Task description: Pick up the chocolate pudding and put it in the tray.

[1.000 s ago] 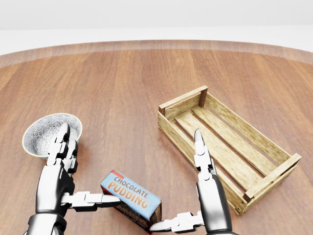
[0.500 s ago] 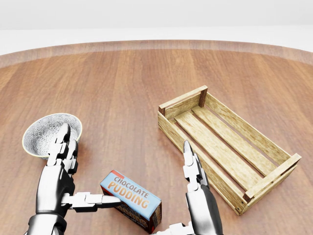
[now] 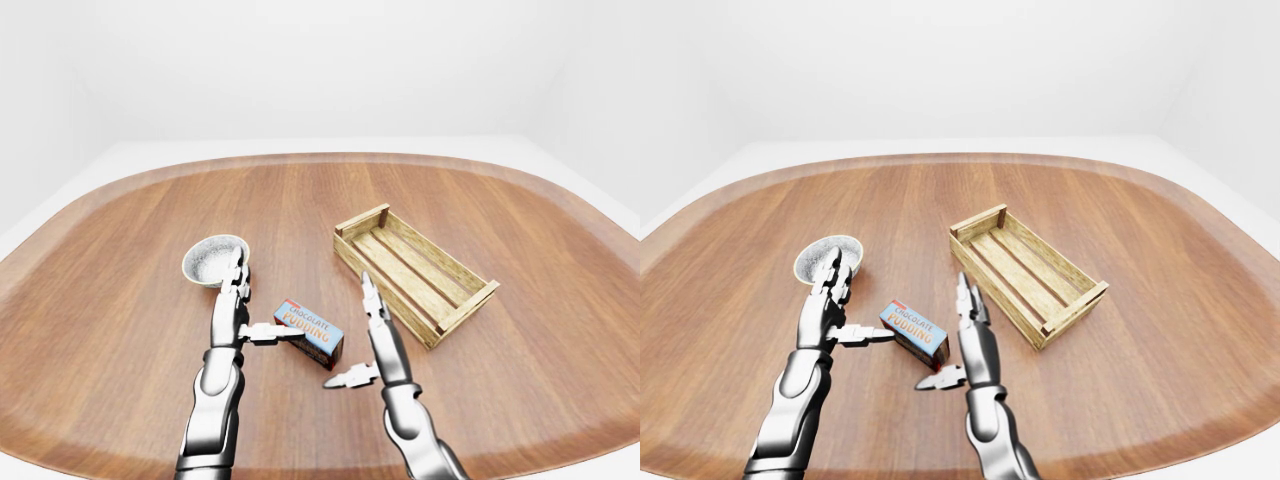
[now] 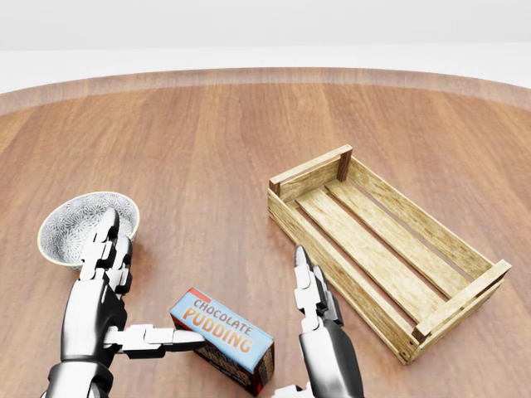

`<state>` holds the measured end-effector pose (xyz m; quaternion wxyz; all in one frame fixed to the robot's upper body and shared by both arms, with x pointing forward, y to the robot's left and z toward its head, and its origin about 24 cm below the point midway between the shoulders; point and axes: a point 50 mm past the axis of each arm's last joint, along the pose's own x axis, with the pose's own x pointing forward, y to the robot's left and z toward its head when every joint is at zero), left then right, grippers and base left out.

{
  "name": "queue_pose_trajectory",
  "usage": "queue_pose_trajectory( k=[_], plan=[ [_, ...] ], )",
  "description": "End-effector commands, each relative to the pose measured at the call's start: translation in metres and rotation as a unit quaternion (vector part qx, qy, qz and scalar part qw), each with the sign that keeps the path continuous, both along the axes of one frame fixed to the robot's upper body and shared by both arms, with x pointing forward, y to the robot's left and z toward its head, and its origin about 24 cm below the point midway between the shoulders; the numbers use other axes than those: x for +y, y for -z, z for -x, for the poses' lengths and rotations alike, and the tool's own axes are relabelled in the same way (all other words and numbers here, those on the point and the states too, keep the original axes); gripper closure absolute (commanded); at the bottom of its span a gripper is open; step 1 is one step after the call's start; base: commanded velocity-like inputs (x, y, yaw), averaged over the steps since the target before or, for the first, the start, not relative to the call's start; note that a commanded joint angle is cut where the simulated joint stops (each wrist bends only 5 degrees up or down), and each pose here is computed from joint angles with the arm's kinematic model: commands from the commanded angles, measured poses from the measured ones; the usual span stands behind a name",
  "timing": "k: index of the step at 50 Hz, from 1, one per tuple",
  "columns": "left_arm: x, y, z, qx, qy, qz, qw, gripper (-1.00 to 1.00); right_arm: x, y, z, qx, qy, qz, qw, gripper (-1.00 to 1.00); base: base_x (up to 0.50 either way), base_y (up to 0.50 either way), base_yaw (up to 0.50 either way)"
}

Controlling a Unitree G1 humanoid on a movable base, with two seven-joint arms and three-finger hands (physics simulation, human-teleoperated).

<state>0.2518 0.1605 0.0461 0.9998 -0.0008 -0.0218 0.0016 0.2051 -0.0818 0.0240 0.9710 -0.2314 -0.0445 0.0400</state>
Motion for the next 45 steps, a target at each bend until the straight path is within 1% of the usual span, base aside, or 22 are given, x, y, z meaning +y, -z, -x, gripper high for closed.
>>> queue_pose_trajectory(
  k=[1, 7, 15, 23, 31, 37, 38, 40, 41, 42, 43, 45],
  plan=[
    [-0.001, 0.0, 0.0, 0.005, 0.007, 0.008, 1.0, -1.0, 0.004, 0.009, -0.003, 0.016, 0.0, 0.005, 1.0, -1.0, 0.0, 0.0, 0.0],
    [-0.001, 0.0, 0.0, 0.005, 0.007, 0.008, 1.0, -1.0, 0.003, 0.019, -0.01, 0.043, 0.003, -0.005, 0.999, -1.0, 0.0, 0.0, 0.0],
    [-0.001, 0.0, 0.0, 0.005, 0.007, 0.008, 1.0, -1.0, 0.008, 0.024, -0.014, 0.049, 0.003, 0.002, 0.999, -1.0, 0.0, 0.0, 0.0],
    [-0.001, 0.0, 0.0, 0.005, 0.007, 0.008, 1.0, -1.0, 0.008, 0.029, -0.022, 0.065, 0.007, -0.008, 0.998, -1.0, 0.0, 0.0, 0.0],
    [-0.001, 0.0, 0.0, 0.005, 0.007, 0.008, 1.0, -1.0, 0.011, 0.03, -0.025, 0.07, 0.006, -0.008, 0.998, -1.0, 0.0, 0.0, 0.0],
    [-0.001, 0.0, 0.0, 0.005, 0.007, 0.008, 1.0, -1.0, 0.012, 0.035, -0.027, 0.087, 0.002, -0.019, 0.996, -1.0, 0.0, 0.0, 0.0],
    [-0.001, 0.0, 0.0, 0.005, 0.007, 0.009, 1.0, -1.0, 0.012, 0.036, -0.027, 0.09, 0.003, -0.017, 0.996, -1.0, 0.0, 0.0, 0.0],
    [-0.001, 0.0, 0.0, 0.005, 0.007, 0.008, 1.0, -1.0, 0.009, 0.051, -0.026, 0.113, 0.018, 0.005, 0.993, -1.0, 0.0, 0.0, 0.0],
    [-0.001, 0.0, 0.0, 0.005, 0.007, 0.008, 1.0, -1.0, 0.011, 0.045, -0.027, 0.105, 0.011, -0.007, 0.994, -1.0, 0.0, 0.0, 0.0],
    [-0.001, 0.0, 0.0, 0.005, 0.007, 0.009, 1.0, -1.0, 0.009, 0.056, -0.026, 0.124, 0.02, 0.007, 0.992, -1.0, 0.0, 0.0, 0.0],
    [-0.001, 0.0, 0.0, 0.005, 0.007, 0.008, 1.0, -1.0, 0.011, 0.048, -0.028, 0.113, 0.011, -0.008, 0.994, -1.0, 0.0, 0.0, 0.0],
    [-0.001, 0.0, 0.0, 0.005, 0.007, 0.008, 1.0, -1.0, 0.012, 0.043, -0.029, 0.107, 0.005, -0.017, 0.994, -1.0, 0.0, 0.0, 0.0]
  ],
)
